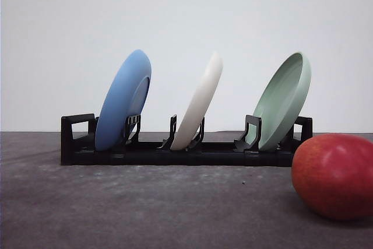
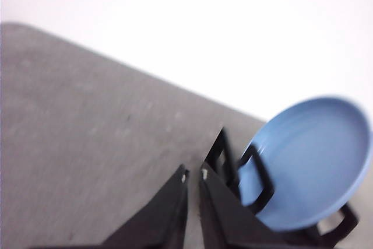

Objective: Place pomegranate in white plate

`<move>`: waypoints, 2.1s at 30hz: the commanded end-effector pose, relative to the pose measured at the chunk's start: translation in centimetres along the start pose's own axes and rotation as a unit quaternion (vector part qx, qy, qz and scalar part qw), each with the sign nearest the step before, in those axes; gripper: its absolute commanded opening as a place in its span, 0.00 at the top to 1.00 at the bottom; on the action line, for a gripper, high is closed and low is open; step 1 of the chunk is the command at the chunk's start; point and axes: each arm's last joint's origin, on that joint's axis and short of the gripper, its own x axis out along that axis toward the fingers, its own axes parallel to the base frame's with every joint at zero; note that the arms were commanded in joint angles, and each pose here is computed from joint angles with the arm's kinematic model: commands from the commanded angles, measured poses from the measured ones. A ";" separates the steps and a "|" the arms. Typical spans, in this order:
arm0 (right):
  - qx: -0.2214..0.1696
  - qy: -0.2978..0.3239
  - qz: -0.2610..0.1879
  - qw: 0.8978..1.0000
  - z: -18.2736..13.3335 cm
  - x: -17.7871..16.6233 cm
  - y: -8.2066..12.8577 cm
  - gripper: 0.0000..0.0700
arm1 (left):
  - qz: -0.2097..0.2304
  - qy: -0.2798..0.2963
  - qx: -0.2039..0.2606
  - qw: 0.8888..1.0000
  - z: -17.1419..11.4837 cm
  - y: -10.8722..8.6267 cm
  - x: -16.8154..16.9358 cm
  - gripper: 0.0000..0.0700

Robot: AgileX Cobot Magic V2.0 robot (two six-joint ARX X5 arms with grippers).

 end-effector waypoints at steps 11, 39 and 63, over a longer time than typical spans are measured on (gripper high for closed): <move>0.073 0.046 0.001 0.996 7.8 -2.5 2.4 0.99 | 0.019 0.042 0.006 0.999 8.2 -3.6 -2.6 0.98; -0.081 0.238 0.194 0.948 8.8 0.8 5.7 0.99 | -0.221 0.293 0.199 0.909 10.7 -9.9 2.4 0.98; -0.111 0.222 0.227 0.942 8.9 0.8 6.2 0.47 | -0.306 0.248 0.283 0.875 10.2 -11.8 3.5 0.38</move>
